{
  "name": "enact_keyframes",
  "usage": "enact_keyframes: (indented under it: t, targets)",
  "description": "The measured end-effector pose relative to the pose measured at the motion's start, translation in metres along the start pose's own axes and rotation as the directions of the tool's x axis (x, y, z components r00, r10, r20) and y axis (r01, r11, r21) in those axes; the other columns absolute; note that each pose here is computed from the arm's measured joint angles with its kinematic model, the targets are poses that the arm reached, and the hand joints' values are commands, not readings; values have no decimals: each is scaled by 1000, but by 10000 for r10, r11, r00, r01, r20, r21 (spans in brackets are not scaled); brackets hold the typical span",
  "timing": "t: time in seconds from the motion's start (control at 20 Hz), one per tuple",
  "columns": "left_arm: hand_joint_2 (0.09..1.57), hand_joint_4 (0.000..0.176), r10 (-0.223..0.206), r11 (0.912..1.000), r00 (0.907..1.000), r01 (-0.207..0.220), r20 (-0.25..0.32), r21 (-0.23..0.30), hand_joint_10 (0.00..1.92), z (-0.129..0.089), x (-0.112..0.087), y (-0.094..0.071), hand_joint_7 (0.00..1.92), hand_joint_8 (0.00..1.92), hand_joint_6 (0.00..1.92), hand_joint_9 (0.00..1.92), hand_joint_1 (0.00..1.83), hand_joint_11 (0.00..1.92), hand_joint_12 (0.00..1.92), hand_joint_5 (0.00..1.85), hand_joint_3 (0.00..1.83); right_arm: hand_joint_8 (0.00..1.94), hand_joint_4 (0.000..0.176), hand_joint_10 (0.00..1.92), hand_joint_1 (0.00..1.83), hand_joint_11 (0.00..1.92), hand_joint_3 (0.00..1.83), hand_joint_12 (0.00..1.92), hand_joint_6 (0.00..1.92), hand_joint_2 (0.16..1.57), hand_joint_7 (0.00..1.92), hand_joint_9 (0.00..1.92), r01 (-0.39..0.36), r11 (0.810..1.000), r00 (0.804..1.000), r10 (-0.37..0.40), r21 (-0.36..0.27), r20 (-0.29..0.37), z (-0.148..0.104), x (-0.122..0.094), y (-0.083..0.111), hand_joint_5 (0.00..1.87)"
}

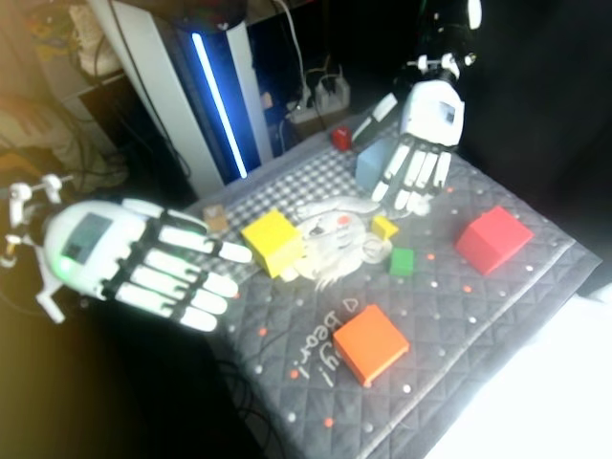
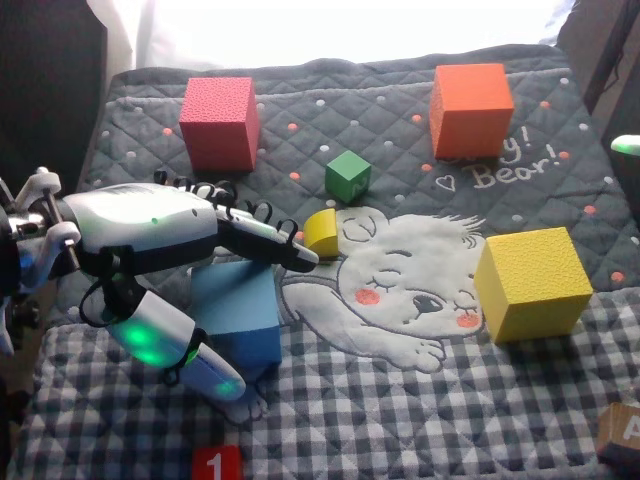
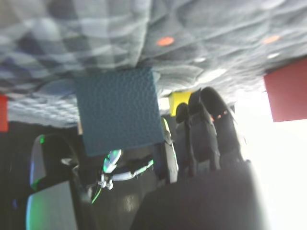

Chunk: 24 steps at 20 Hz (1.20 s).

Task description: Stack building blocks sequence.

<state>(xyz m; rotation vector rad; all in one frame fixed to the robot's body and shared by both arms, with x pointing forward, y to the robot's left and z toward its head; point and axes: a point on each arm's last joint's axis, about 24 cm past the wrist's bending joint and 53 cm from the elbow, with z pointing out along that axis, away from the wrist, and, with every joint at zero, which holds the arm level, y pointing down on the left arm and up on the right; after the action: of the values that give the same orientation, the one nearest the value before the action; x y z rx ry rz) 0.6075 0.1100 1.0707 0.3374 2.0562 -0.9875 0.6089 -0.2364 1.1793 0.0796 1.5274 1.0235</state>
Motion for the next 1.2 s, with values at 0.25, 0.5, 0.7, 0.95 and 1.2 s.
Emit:
enact_keyframes:
  t: [0.25, 0.5, 0.7, 0.95, 1.2]
  targets:
    - [1134, 0, 124, 9999, 9995, -126, 279, 73, 1422, 2, -8, -4, 864, 1275, 470, 848, 1377, 746, 1343, 1041, 17, 4, 168, 5, 641, 205, 4, 169, 3, 1141, 238, 223, 2, 10000, 10000, -2, -13, 2, 0, 0, 0, 288]
    - [1116, 0, 507, 9986, 9923, -486, 1129, -211, 1330, -4, -43, -2, 874, 1174, 707, 925, 1377, 807, 1507, 1041, 0, 5, 176, 5, 625, 219, 4, 167, 2, 1149, 252, 235, -4, 10000, 10000, 4, 7, 14, 0, 0, 0, 288]
    - [1069, 0, 929, 9953, 9563, -971, 2771, 14, 1217, -23, -113, -16, 984, 1041, 451, 1039, 1395, 937, 1545, 1152, 0, 4, 173, 2, 608, 199, 3, 150, 2, 1158, 264, 240, -8, 10000, 10000, 8, 9, 10, 0, 0, 0, 294]
    - [1068, 0, 1432, 9896, 8880, -1353, 4371, -493, 1149, -29, -187, -13, 1036, 893, 682, 1049, 1390, 905, 1392, 1047, 3, 0, 172, 0, 660, 209, 6, 154, 3, 1178, 259, 223, 15, 10000, 10000, -15, 0, 22, 0, -1, -1, 300]
    - [1071, 0, 814, 9937, 8868, -367, 4549, -1062, 904, 1, -212, 16, 1044, 742, 917, 1036, 1499, 868, 1480, 965, 0, 3, 163, 9, 614, 224, 0, 155, 3, 1170, 278, 249, -23, 10000, 10000, 23, 9, -12, 1, 3, -3, 302]
